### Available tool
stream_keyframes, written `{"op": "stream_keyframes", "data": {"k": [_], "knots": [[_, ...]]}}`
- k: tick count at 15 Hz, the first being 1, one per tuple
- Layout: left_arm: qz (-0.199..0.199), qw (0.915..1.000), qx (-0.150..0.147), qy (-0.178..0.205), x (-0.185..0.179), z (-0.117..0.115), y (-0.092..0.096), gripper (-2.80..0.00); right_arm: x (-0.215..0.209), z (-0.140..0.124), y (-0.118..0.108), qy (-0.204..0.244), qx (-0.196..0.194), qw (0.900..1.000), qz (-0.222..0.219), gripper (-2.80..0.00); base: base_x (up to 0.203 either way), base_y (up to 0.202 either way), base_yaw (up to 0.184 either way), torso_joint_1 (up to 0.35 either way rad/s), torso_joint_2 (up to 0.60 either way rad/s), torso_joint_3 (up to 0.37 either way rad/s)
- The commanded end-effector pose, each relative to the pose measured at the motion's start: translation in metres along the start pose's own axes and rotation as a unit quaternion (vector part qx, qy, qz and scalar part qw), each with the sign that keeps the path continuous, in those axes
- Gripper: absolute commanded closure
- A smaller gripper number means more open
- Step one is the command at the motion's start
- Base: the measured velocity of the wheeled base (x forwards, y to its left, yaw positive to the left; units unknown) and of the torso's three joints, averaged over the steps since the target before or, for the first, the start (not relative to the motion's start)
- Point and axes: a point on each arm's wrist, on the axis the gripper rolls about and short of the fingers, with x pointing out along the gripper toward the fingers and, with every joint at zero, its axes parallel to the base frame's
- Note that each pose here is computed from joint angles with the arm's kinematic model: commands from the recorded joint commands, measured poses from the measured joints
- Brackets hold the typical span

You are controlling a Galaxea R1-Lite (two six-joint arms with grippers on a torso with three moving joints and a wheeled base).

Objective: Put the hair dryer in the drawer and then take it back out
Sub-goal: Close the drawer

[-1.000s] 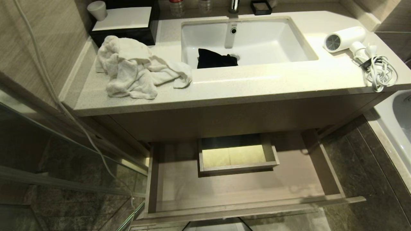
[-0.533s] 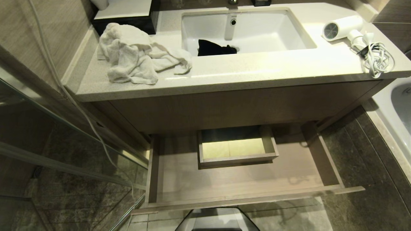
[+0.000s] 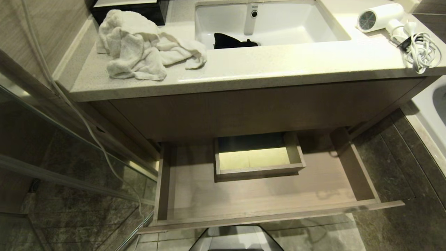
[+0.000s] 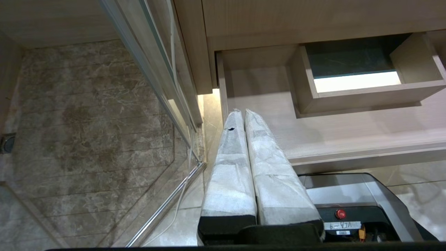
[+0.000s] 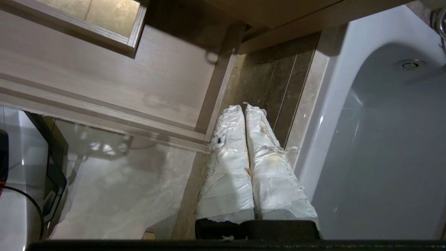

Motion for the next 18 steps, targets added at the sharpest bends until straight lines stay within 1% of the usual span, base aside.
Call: {"op": "stream_keyframes", "data": {"k": [1, 13, 18], "knots": [[0.0, 1.0, 0.0, 0.0, 0.0, 0.0, 0.0, 0.0, 0.0004, -0.0005, 0.0004, 0.0, -0.002, 1.0, 0.002, 0.0, 0.0, 0.0, 0.0, -0.21, 0.37, 0.154], [0.0, 1.0, 0.0, 0.001, 0.0001, -0.0004, 0.0, 0.0, -0.001, -0.0023, 0.0029, 0.001, -0.001, 1.0, 0.002, 0.0, 0.0, 0.0, 0.0, -0.316, 0.53, 0.209], [0.0, 1.0, 0.0, 0.0, 0.0001, -0.0003, 0.0, 0.0, -0.0019, -0.0027, 0.0037, 0.001, 0.0, 1.0, 0.001, 0.0, 0.0, 0.0, 0.0, -0.3, 0.43, 0.134]]}}
